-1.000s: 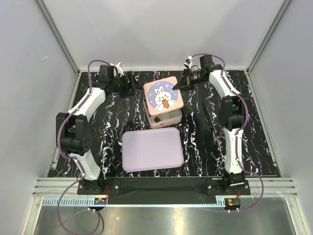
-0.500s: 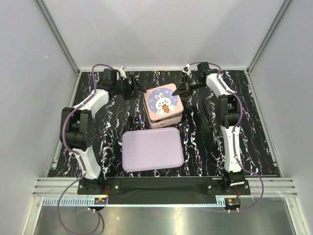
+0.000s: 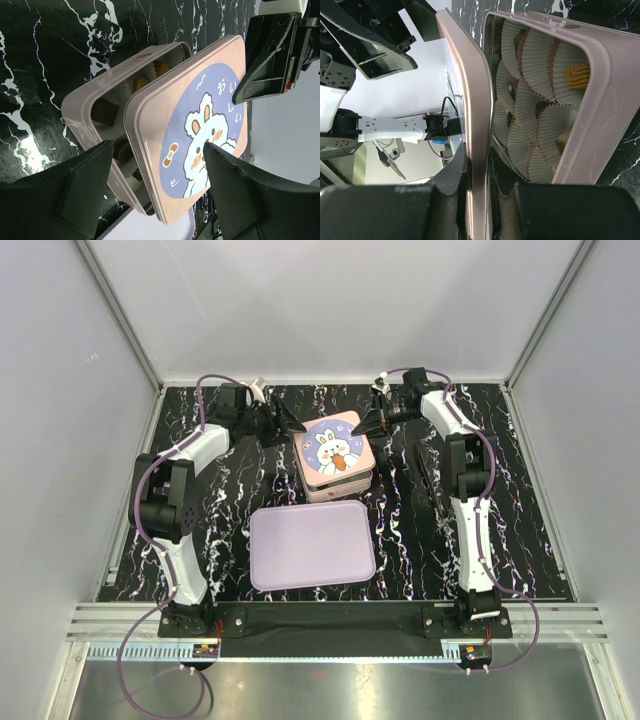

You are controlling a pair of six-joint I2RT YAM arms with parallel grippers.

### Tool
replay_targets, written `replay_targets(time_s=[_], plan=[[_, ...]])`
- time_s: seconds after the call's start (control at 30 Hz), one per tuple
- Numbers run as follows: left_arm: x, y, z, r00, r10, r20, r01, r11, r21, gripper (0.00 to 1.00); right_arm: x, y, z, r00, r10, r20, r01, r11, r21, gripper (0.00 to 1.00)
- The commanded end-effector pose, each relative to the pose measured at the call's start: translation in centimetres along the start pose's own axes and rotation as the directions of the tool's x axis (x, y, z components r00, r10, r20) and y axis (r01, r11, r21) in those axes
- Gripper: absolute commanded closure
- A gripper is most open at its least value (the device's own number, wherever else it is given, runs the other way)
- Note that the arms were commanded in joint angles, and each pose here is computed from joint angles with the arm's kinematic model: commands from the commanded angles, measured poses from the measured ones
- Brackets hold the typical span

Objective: Pack the chocolate

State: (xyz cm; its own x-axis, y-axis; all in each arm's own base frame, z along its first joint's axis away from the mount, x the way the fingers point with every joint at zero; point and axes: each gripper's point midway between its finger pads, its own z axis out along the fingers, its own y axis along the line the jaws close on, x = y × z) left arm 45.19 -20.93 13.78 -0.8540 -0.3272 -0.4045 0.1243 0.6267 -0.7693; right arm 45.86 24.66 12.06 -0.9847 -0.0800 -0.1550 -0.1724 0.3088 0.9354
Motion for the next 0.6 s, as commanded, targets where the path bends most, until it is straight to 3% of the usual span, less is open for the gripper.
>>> replay_targets(time_s=[0.0,0.57], plan=[[-0.7,-0.8,0.3,0.999,0.033,0.020,-0.034,0.998,0.048,0.22,0.2,1.1,0.4,1.000,0.001,-0.018,-0.001,0.999,-0.037,1.00],[-0.2,0.6,1.3,0.999,0.032,0.009,-0.032,0.999,0.016,0.29,0.6,0.0,1.3,0.998,0.051,-0.038,-0.051,0.999,-0.003,1.00]])
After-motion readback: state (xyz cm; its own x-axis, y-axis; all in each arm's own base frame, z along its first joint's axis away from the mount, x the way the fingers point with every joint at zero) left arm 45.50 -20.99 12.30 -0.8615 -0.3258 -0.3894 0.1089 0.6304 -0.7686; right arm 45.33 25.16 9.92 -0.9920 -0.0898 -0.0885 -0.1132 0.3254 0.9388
